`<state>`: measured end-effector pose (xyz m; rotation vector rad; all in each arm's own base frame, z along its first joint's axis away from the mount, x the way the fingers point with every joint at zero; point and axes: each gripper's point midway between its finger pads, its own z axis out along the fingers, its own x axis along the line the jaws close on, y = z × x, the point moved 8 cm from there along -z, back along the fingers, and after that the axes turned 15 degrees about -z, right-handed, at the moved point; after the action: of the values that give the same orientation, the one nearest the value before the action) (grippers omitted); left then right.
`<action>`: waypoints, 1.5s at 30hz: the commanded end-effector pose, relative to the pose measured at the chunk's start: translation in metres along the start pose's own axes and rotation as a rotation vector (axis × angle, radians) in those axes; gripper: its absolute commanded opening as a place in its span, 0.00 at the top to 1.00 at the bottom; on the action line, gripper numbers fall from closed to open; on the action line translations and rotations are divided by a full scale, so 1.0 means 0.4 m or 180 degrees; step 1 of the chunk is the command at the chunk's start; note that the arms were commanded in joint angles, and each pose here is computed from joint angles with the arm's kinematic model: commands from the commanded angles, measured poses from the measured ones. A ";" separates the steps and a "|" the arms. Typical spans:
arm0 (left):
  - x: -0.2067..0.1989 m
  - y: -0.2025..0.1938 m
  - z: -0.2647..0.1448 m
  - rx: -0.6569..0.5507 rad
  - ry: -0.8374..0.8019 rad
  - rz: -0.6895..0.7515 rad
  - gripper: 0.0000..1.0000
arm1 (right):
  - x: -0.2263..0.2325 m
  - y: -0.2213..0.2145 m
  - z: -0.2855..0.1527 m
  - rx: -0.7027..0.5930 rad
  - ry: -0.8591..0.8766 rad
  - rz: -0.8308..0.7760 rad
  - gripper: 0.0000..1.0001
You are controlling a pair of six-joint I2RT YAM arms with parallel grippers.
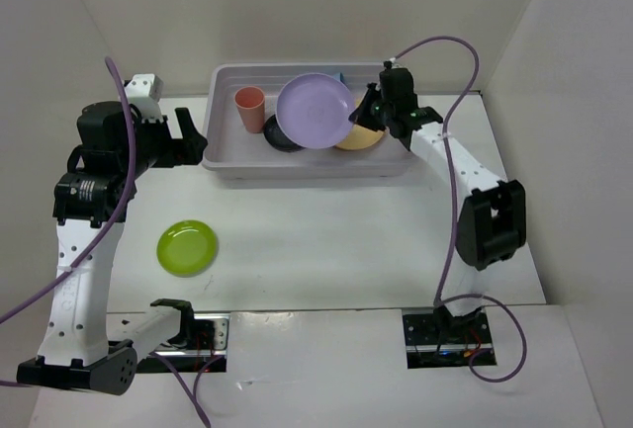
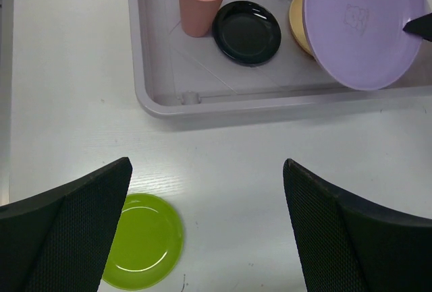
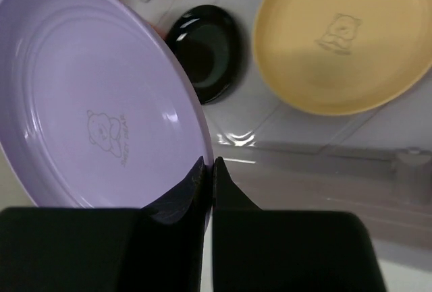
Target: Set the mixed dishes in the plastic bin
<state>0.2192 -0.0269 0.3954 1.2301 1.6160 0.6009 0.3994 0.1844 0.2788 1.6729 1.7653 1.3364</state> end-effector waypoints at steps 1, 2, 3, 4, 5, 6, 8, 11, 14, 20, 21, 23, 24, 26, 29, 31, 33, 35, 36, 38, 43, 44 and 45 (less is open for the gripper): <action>-0.008 0.021 -0.026 -0.0174 -0.0013 0.0057 0.01 | -0.062 0.032 0.075 -0.0056 -0.0044 0.0055 0.99; -0.011 0.027 -0.030 -0.0200 -0.0024 0.0061 0.01 | -0.077 0.029 0.098 -0.0025 -0.0081 0.0074 0.99; -0.009 0.023 -0.031 -0.0174 -0.0013 0.0057 0.01 | -0.109 0.002 0.146 0.0099 -0.0159 0.0111 0.99; -0.009 0.023 -0.031 -0.0174 -0.0013 0.0057 0.01 | -0.110 0.008 0.164 0.0109 -0.0163 0.0113 0.99; -0.009 0.023 -0.031 -0.0174 -0.0013 0.0057 0.01 | -0.132 0.005 0.183 0.0119 -0.0259 0.0163 0.99; -0.009 0.023 -0.031 -0.0174 -0.0013 0.0057 0.01 | -0.159 -0.013 0.215 0.0166 -0.0342 0.0188 0.99; -0.011 0.025 -0.036 -0.0174 -0.0013 0.0057 0.01 | -0.181 -0.007 0.241 0.0123 -0.0374 0.0278 0.99; -0.009 0.021 -0.037 -0.0142 0.0000 0.0053 0.01 | -0.229 -0.010 0.294 0.0190 -0.0515 0.0362 0.99; -0.009 0.021 -0.037 -0.0142 0.0000 0.0053 0.01 | -0.273 -0.031 0.347 0.0323 -0.0771 0.0390 0.99; -0.014 0.029 -0.047 -0.0173 -0.0013 0.0057 0.01 | -0.336 -0.040 0.372 0.0319 -0.1007 0.0545 0.99; -0.014 0.029 -0.048 -0.0174 -0.0013 0.0057 0.01 | -0.333 -0.025 0.367 0.0291 -0.1029 0.0541 0.98; -0.014 0.029 -0.048 -0.0174 -0.0013 0.0057 0.01 | -0.364 -0.024 0.363 0.0336 -0.1175 0.0609 0.94; -0.019 0.034 -0.052 -0.0189 -0.0050 0.0062 0.01 | -0.367 -0.032 0.369 0.0373 -0.1188 0.0613 0.92; -0.019 0.034 -0.052 -0.0189 -0.0051 0.0062 0.01 | -0.393 -0.020 0.358 0.0351 -0.1306 0.0669 0.91; -0.019 0.034 -0.052 -0.0189 -0.0051 0.0062 0.01 | -0.427 -0.018 0.336 0.0359 -0.1396 0.0796 0.81; -0.022 0.039 -0.057 -0.0216 -0.0062 0.0065 0.01 | -0.438 -0.007 0.324 0.0286 -0.1383 0.0859 0.78; -0.022 0.039 -0.057 -0.0216 -0.0062 0.0065 0.01 | -0.433 0.009 0.303 0.0246 -0.1292 0.0882 0.60; -0.022 0.039 -0.057 -0.0216 -0.0062 0.0065 0.01 | -0.423 0.031 0.285 0.0183 -0.1267 0.0844 0.38; -0.024 0.038 -0.057 -0.0205 -0.0089 0.0066 0.01 | -0.411 0.055 0.265 0.0105 -0.1241 0.0834 0.34; -0.022 0.038 -0.049 -0.0178 -0.0078 0.0063 0.01 | -0.385 0.083 0.242 0.0002 -0.1170 0.0716 0.24; -0.019 0.041 -0.058 -0.0239 -0.0019 0.0064 0.01 | -0.097 0.193 0.117 -0.0518 -0.0665 0.0048 0.21; -0.019 0.041 -0.058 -0.0239 -0.0019 0.0064 0.01 | -0.041 0.193 0.098 -0.0548 -0.0537 -0.0039 0.21; -0.013 0.043 -0.058 -0.0269 0.0053 0.0061 0.01 | 0.064 0.176 0.061 -0.0576 -0.0328 -0.0150 0.21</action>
<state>0.2110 -0.0246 0.4043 1.2197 1.6252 0.6227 0.5063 0.1290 0.2350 1.8755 1.5201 1.0513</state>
